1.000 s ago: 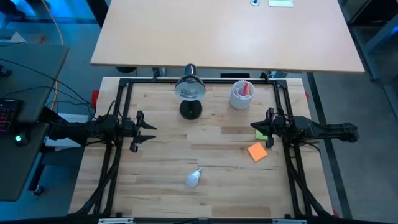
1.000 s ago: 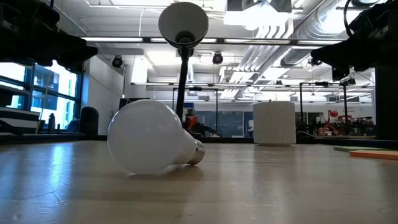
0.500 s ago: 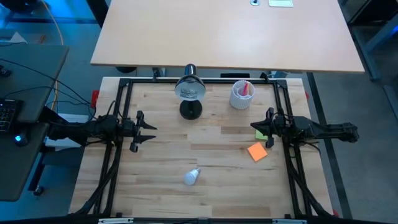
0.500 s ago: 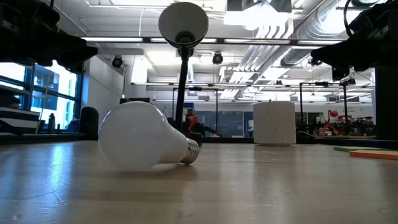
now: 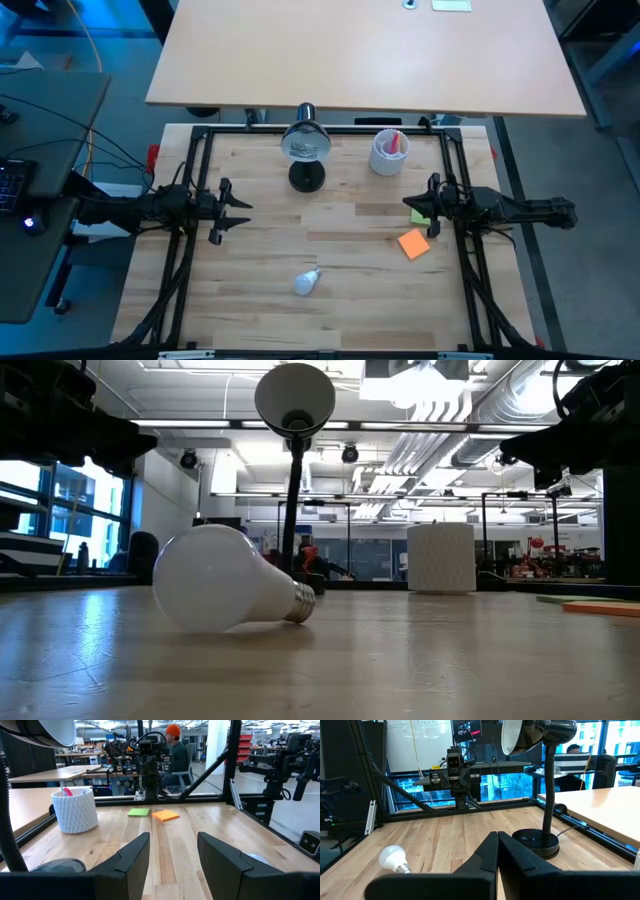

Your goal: Screw lightbulb

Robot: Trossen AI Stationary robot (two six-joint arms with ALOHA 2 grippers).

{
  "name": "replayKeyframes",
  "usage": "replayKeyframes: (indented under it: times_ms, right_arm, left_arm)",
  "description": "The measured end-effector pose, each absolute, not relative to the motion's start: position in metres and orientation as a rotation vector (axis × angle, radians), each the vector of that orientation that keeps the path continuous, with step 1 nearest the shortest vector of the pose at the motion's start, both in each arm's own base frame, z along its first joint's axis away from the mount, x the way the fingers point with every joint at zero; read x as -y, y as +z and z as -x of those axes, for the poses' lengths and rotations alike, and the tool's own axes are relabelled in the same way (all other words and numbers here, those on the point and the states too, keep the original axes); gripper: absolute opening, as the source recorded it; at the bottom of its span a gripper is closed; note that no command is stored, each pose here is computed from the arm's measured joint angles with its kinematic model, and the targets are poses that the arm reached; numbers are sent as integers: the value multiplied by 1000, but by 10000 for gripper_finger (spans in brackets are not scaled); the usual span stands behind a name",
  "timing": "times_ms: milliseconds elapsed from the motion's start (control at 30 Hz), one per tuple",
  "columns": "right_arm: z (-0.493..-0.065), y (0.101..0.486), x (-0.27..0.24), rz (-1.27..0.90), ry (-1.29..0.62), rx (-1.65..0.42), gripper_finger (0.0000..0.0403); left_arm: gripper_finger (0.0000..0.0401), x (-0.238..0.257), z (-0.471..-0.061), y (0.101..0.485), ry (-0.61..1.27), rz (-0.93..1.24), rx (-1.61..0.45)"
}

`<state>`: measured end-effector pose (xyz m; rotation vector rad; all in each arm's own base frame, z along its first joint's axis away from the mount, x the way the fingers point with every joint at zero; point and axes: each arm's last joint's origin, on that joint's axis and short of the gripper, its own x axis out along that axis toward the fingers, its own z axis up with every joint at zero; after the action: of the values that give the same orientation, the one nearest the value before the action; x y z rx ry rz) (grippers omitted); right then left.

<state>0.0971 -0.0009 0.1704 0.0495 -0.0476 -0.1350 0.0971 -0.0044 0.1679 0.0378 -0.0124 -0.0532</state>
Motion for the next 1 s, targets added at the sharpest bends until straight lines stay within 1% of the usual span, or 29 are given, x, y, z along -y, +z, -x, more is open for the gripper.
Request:
replayKeyframes:
  times_ms: [600, 733, 833, 1000]
  right_arm:
    - [-97, 170, 1, -45, -135, 47, 2]
    - [-97, 171, 2, 194, -163, 37, 2]
    - [-97, 172, 2, 246, -164, 42, 2]
    - [-97, 173, 1, 307, -162, 42, 2]
  left_arm:
    - [161, 4, -97, 168, -54, -38, 13]
    - [161, 4, -97, 168, -53, -38, 13]
    - [161, 4, -97, 168, -53, -44, 13]
    - [161, 4, -97, 169, -52, -119, 26]
